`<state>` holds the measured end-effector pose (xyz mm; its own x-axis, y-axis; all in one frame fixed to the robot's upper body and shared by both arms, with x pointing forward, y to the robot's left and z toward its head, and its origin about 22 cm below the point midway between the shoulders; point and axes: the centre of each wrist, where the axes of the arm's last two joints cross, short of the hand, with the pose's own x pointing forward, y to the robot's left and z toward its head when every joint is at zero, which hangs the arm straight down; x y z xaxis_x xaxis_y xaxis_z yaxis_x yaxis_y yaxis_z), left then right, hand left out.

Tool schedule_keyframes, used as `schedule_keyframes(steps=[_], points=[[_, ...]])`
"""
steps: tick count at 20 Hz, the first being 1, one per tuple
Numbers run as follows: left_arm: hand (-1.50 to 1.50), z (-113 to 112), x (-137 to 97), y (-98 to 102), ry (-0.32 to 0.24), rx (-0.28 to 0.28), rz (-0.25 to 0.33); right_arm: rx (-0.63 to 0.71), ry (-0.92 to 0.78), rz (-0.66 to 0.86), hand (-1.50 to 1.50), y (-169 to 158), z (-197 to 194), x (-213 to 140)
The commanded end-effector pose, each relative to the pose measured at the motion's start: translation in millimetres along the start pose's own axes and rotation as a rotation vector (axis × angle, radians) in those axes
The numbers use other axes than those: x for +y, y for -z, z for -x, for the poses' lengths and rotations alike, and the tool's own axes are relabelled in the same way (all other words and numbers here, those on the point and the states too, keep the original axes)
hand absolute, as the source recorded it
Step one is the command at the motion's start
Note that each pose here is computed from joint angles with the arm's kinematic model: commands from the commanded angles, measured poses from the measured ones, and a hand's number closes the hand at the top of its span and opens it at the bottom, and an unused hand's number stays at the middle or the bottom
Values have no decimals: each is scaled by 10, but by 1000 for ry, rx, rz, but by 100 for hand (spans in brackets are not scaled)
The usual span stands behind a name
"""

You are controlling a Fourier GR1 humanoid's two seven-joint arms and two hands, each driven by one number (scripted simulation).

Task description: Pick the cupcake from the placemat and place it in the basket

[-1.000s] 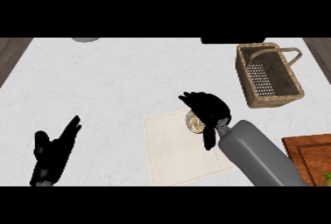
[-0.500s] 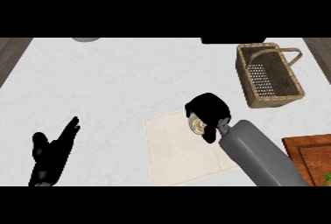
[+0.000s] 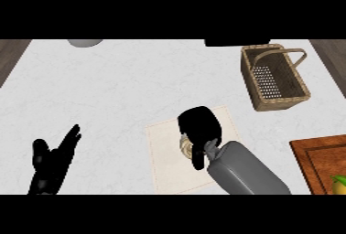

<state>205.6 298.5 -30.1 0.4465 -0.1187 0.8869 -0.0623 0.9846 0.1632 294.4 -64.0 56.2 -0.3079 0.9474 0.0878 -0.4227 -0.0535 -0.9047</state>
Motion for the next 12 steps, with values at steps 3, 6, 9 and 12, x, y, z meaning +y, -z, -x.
schedule_keyframes(steps=[3,6,9,12], points=[[0,290,92,-52,-17,113,10,128,33,69,150,-542,-510,-181],[0,247,-135,-16,-6,112,18,138,66,189,150,-767,-571,-372],[0,153,55,18,-10,101,4,102,294,297,150,-928,-519,-441],[0,167,-103,-33,-4,86,9,32,661,520,150,-1158,-242,-802]])
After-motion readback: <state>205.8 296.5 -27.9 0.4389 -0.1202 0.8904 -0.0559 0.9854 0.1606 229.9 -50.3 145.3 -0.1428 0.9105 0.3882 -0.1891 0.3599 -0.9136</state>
